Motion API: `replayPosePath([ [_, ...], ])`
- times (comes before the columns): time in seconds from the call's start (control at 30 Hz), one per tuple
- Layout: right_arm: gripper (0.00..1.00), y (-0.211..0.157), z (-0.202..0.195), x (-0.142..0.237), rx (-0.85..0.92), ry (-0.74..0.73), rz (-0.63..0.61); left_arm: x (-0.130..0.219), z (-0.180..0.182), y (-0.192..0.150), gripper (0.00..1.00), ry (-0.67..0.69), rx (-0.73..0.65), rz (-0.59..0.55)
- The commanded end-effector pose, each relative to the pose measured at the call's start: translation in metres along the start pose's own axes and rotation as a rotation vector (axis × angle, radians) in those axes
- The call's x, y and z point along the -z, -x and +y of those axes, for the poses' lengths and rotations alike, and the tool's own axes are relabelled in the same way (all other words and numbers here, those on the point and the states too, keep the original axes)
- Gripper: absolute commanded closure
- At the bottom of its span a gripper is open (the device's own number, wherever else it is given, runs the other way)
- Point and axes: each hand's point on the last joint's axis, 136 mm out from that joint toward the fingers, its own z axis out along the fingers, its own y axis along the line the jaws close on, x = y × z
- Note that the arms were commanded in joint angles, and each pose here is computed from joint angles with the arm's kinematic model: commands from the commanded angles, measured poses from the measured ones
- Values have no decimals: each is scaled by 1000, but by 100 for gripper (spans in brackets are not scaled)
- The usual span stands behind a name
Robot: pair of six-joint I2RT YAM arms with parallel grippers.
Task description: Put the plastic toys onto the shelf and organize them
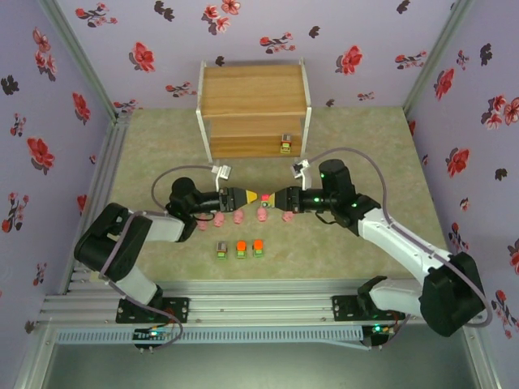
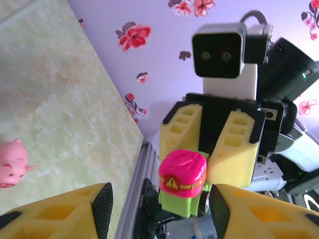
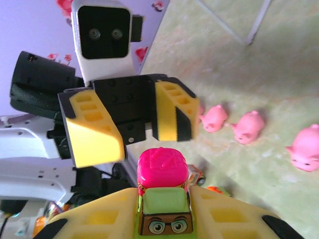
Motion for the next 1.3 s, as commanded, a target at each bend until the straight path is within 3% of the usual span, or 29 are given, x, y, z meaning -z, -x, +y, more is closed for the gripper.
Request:
replayPosePath([
  [0.0,100,18,1,14,63,-99,-87,11,3,12,42,26,-38,-68],
  [0.23,100,43,-7,32,104,-294,-219,21,20,16,40,124,-56,-105],
  [0.4,100,56,-19,33,146,-495,-279,31,37,10,42,341,-132,-86],
  [0.83,100,90,-7,27,293,-754,-494,88,66,19,40,773,-250,-206],
  [1.27,100,123,-1,26,316,-809,-691,99,86,19,38,845,-191,-242],
])
